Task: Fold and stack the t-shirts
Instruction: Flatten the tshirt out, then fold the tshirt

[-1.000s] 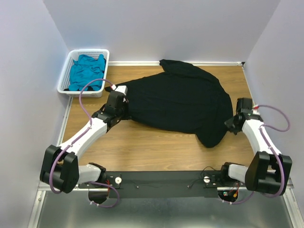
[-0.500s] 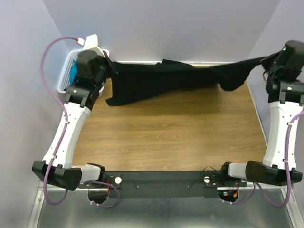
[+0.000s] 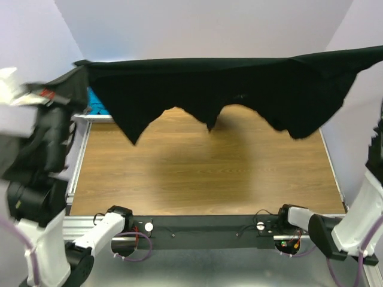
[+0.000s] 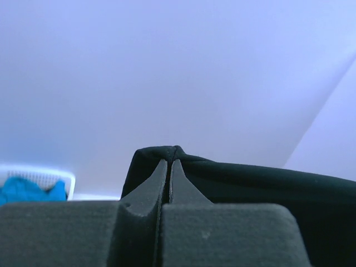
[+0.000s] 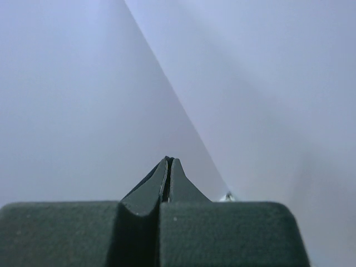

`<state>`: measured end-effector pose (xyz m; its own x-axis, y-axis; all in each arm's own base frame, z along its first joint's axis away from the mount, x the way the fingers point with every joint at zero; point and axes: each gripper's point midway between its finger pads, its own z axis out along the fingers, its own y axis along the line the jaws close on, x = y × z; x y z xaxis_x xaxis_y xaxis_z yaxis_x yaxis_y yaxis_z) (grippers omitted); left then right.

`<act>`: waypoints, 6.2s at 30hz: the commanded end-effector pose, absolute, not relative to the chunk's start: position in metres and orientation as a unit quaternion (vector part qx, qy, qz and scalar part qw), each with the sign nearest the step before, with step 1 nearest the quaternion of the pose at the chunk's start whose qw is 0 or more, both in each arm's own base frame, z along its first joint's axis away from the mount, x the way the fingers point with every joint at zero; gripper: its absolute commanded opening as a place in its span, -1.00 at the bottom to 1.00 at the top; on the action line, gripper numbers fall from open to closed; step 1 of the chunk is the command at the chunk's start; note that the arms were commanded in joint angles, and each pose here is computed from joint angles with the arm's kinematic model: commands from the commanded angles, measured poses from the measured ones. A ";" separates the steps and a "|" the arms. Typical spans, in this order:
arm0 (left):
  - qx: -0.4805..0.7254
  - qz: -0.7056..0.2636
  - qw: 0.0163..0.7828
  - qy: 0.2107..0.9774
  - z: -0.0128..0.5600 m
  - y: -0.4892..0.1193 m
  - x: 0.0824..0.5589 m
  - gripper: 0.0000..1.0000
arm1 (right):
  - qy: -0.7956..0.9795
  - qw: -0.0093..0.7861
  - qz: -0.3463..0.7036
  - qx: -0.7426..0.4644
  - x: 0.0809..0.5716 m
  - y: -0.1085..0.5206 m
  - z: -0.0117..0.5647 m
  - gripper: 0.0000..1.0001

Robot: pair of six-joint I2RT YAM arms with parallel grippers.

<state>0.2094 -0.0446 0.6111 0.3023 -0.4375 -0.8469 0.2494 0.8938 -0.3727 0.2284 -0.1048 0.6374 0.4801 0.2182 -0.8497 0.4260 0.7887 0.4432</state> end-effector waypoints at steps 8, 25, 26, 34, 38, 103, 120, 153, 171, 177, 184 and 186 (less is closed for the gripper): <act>-0.068 -0.177 0.832 0.522 0.639 -0.032 0.191 -1.00 | 0.473 0.829 -0.165 0.247 0.212 -0.113 0.682 -0.99; -0.098 -0.085 0.612 0.780 0.321 -0.073 0.488 -1.00 | 0.710 0.682 -0.107 0.140 0.523 -0.121 0.420 -0.99; -0.097 -0.088 0.600 0.789 0.307 -0.075 0.501 -1.00 | 0.725 0.666 -0.106 0.138 0.540 -0.121 0.396 -0.99; -0.083 -0.064 0.464 0.880 0.145 -0.081 0.600 -1.00 | 0.813 0.564 -0.104 0.104 0.642 -0.113 0.215 -0.99; -0.086 -0.079 0.465 0.878 0.131 -0.080 0.617 -1.00 | 0.816 0.561 -0.110 0.089 0.662 -0.108 0.196 -0.99; -0.123 -0.061 0.422 0.896 0.103 -0.001 0.612 -1.00 | 0.937 0.256 0.032 0.237 0.324 0.024 0.076 -0.99; -0.139 -0.041 0.404 0.903 0.088 0.007 0.595 -1.00 | 0.893 0.344 0.147 0.251 0.417 0.010 0.110 0.07; -0.151 -0.060 0.357 0.920 0.059 -0.001 0.573 -1.00 | 0.838 0.377 0.307 0.247 0.557 -0.003 0.045 -0.10; -0.150 -0.053 0.334 0.929 0.044 0.000 0.555 -1.00 | 0.824 0.404 0.287 0.275 0.568 -0.060 0.048 -0.94; -0.145 -0.060 0.338 0.928 0.048 -0.003 0.557 -1.00 | 0.836 0.391 0.284 0.262 0.556 -0.054 0.058 -0.06; -0.142 -0.062 0.349 0.924 0.056 -0.003 0.564 -1.00 | 0.872 0.368 0.179 0.267 0.496 -0.046 0.080 0.10; -0.142 -0.063 0.349 0.924 0.057 -0.003 0.565 -1.00 | 0.876 0.373 0.157 0.263 0.480 -0.033 0.094 0.05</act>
<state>0.5669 -0.0262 0.0438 -0.7296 -0.2908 -0.6190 -0.1780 0.9547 -0.2387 0.5155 -0.0463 0.0761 -0.5648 0.6331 -0.5293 0.2974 0.7545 0.5851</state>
